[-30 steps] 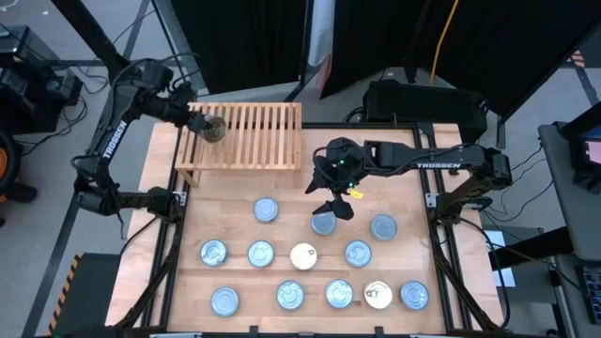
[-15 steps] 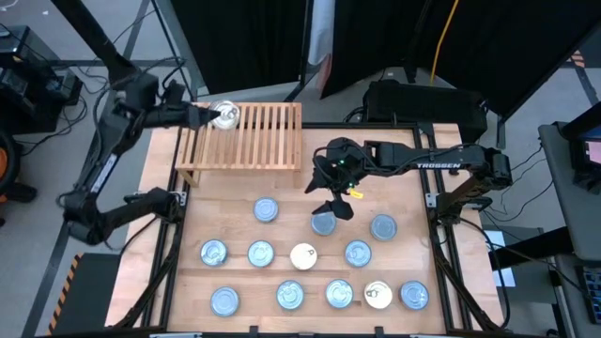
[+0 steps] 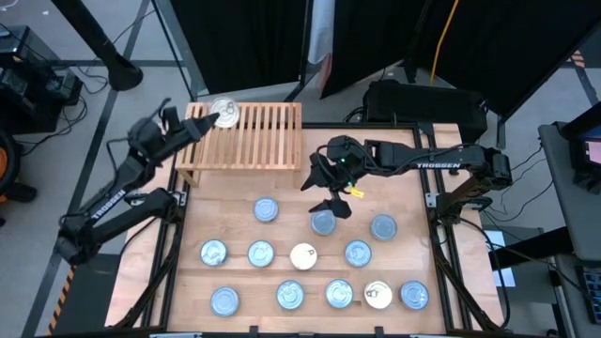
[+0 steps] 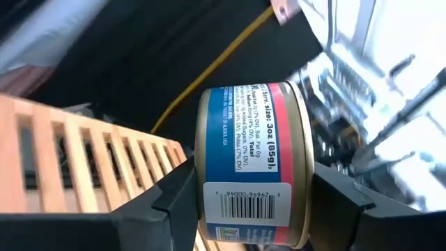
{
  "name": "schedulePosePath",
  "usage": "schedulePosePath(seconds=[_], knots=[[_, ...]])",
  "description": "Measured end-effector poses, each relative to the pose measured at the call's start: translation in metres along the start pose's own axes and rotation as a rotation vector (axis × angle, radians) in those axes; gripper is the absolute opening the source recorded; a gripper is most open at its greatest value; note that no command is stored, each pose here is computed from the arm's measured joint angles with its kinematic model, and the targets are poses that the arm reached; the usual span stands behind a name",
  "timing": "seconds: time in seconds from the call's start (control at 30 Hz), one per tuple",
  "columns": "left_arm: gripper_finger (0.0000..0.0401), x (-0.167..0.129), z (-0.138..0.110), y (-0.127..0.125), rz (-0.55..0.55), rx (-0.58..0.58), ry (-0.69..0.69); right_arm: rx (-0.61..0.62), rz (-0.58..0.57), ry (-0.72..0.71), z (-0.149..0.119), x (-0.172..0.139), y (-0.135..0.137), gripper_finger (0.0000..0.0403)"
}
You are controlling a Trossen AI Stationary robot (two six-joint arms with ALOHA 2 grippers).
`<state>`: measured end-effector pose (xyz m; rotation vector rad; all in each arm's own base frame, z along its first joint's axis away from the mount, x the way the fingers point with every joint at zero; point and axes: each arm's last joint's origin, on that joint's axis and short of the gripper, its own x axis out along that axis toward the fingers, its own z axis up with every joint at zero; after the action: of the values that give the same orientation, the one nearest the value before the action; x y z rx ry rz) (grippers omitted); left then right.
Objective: Stack canned seafood by type on shelf
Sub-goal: Put the top right blue can on the shelf
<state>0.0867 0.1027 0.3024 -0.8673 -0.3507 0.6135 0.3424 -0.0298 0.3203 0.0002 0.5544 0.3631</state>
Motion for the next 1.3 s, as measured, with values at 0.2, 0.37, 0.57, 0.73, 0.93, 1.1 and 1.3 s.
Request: schedulePosePath(seconds=[0.2, 0.37, 0.57, 0.73, 0.93, 1.1, 1.3], knots=[[0.0202, -0.010, -0.011, 0.002, 0.072, -0.013, -0.172, 0.005, -0.015, -0.002, -0.001, -0.002, -0.005, 0.0313], [0.0202, -0.016, -0.015, 0.007, 0.153, -0.014, -0.168, 0.009, -0.018, 0.000, -0.001, -0.003, -0.006, 0.0313], [0.0202, -0.029, -0.023, 0.019, 0.336, -0.052, -0.168, 0.001, -0.017, 0.005, -0.002, -0.003, -0.006, 0.0313], [0.0202, -0.041, -0.023, 0.019, 0.363, -0.052, -0.217, 0.002, -0.014, 0.016, -0.003, -0.003, -0.006, 0.0313], [0.0206, -0.053, -0.030, 0.027, 0.451, -0.040, -0.158, -0.006, -0.014, 0.017, -0.003, -0.003, -0.006, 0.0313], [0.0225, -0.055, -0.033, 0.033, 0.534, -0.013, -0.146, -0.006, -0.014, 0.016, -0.003, -0.003, -0.006, 0.0313], [0.0241, -0.055, -0.032, 0.033, 0.565, 0.056, -0.164, -0.004, -0.015, 0.011, -0.002, -0.003, -0.006, 0.0313]])
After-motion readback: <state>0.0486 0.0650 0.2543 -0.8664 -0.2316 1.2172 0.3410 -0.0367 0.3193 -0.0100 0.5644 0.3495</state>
